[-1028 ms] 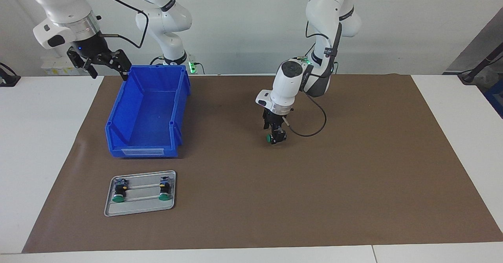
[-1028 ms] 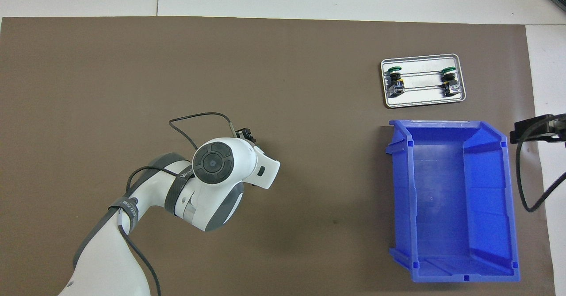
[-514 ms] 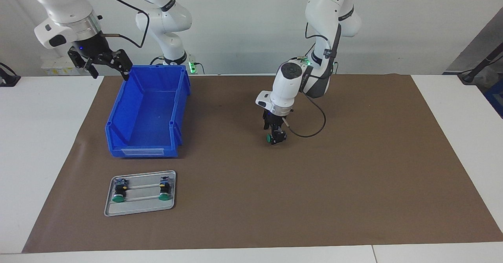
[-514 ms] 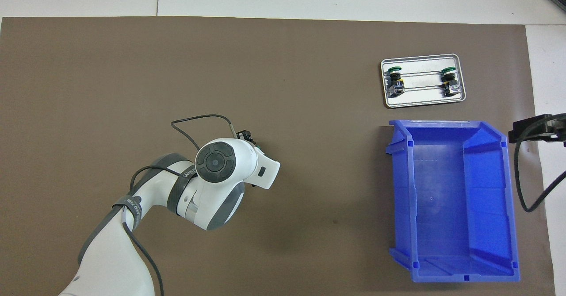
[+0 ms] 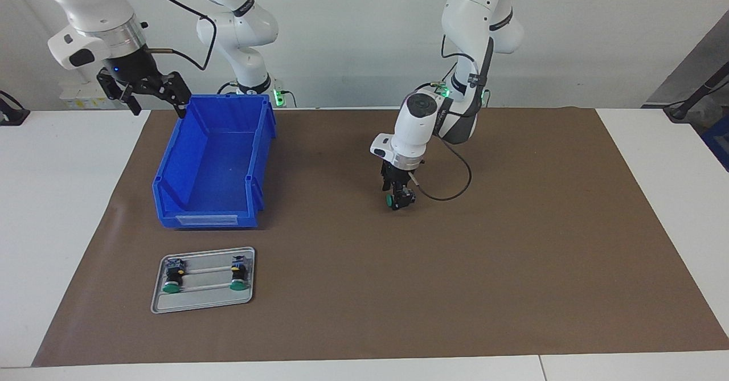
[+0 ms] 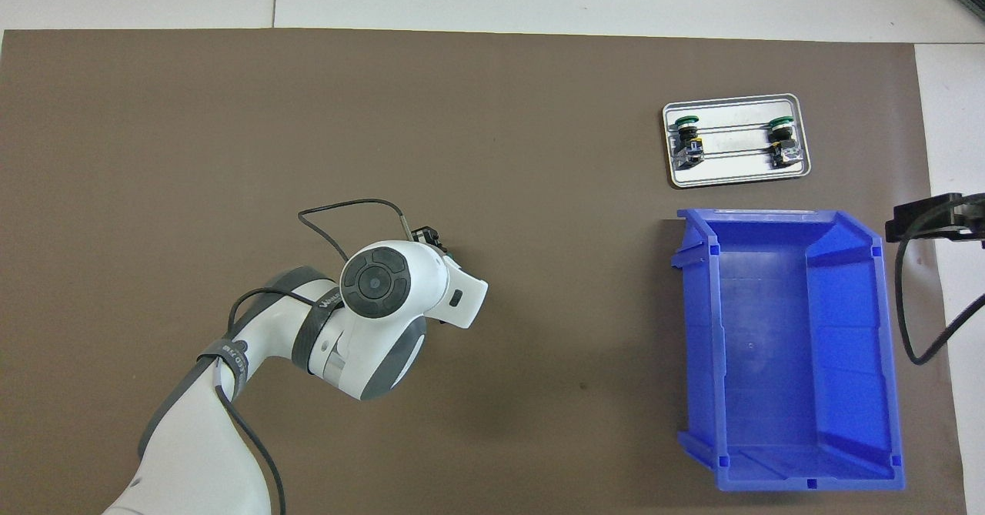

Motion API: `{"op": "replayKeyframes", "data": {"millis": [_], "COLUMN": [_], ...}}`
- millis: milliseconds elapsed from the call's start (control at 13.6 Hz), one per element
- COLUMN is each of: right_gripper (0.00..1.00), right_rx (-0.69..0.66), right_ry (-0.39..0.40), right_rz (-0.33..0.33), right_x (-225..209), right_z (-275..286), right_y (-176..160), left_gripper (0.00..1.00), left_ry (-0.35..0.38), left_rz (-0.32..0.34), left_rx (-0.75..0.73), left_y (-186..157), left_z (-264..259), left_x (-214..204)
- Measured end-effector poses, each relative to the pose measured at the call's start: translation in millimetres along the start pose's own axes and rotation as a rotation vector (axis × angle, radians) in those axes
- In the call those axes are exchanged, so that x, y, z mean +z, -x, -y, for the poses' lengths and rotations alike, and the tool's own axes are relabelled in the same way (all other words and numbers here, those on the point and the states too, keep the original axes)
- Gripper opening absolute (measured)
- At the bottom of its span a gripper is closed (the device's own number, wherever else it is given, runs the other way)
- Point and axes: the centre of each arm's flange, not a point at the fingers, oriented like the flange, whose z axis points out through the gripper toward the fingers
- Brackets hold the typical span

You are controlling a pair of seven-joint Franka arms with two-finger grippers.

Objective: Place and press button with both arms
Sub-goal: 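Grasp the push button with the left gripper and lift it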

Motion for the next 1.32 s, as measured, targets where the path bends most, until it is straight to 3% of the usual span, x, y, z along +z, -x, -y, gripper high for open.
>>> {"op": "replayKeyframes", "data": {"millis": [367,587,1322], "right_gripper": [1.00,1.00,1.00], "right_rx": [-0.001,-0.001,-0.002], "right_ry": [0.000,0.000,0.000], "right_rz": [-0.001,-0.001,-0.001], "right_x": [0,0,0], "right_z": [1,1,1], "right_y": [0,0,0], "left_gripper": [0.66,0.41,0.41], "left_ry": [0.002,-0.001,-0.031], "left_rz": [-0.001,-0.005,-0.018], "left_rx": [0.003,0.003,-0.042], "left_y": [-1,-3,4], "left_z": [-2,-1,36], "left_x": [0,-1,-17]}}
